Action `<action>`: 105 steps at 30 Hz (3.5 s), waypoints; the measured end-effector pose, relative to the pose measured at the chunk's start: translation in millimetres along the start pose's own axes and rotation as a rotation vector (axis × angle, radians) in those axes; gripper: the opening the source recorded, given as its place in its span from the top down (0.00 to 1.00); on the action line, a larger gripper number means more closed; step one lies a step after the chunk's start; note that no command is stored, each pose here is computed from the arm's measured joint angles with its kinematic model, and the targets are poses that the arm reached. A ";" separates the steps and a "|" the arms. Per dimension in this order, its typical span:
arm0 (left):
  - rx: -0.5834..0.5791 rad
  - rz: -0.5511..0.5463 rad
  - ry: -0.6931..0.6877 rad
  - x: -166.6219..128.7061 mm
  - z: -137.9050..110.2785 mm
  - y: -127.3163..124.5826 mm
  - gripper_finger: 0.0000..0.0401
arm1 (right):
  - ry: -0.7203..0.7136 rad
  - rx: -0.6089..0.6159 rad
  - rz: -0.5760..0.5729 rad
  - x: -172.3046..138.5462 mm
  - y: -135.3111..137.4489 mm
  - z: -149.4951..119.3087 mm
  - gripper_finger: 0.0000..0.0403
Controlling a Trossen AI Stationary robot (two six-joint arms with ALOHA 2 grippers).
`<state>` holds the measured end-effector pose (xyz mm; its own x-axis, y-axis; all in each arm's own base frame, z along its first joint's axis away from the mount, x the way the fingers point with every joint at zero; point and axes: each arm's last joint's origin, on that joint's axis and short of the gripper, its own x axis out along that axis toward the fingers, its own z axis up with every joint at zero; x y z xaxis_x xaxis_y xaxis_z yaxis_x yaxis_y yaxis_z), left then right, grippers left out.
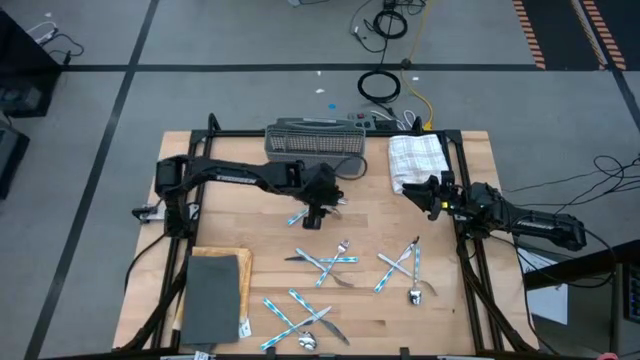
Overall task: Sort silverware
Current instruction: Put the blue spoon into the silverware basket
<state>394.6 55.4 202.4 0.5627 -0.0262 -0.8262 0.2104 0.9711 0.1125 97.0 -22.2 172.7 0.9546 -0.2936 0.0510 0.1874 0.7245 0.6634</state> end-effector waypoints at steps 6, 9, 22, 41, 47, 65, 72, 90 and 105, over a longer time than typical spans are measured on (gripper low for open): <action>0.023 0.011 0.060 23.1 -7.2 -2.4 0.55 | 0.000 0.000 0.000 0.0 0.0 0.0 0.53; 0.037 0.051 0.072 29.9 -8.1 -2.0 0.55 | 0.000 0.000 0.000 0.0 0.0 0.0 0.53; 0.095 0.079 0.018 48.6 -6.3 0.3 0.55 | 0.000 0.000 0.000 0.0 0.0 0.0 0.53; 0.167 0.111 0.105 76.4 -17.7 -7.5 0.95 | 0.004 0.016 -0.003 0.0 -0.3 -0.3 0.53; 0.128 0.116 0.094 74.9 -10.1 -14.4 0.97 | 0.005 0.017 -0.004 0.0 -0.4 -0.5 0.53; -0.265 0.362 -0.323 -67.8 87.0 25.7 0.98 | 0.034 0.013 -0.029 -0.1 -2.6 -3.1 0.53; -0.399 0.630 -0.707 -164.8 41.3 60.8 0.98 | 0.043 0.012 -0.037 0.5 -3.2 -3.8 0.53; -0.322 1.002 -1.052 -128.8 -95.4 37.4 0.98 | 0.009 0.044 -0.067 0.5 -3.9 -2.6 0.53; -0.438 1.248 -0.988 -125.6 -139.5 61.2 0.98 | -0.004 0.134 -0.075 0.5 -4.1 -2.4 0.53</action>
<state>225.2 151.3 236.0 0.4964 0.8082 0.3168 -0.8648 0.4920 0.1001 97.3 -23.8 168.2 0.9382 -0.3462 0.0002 0.2252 0.6109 0.7590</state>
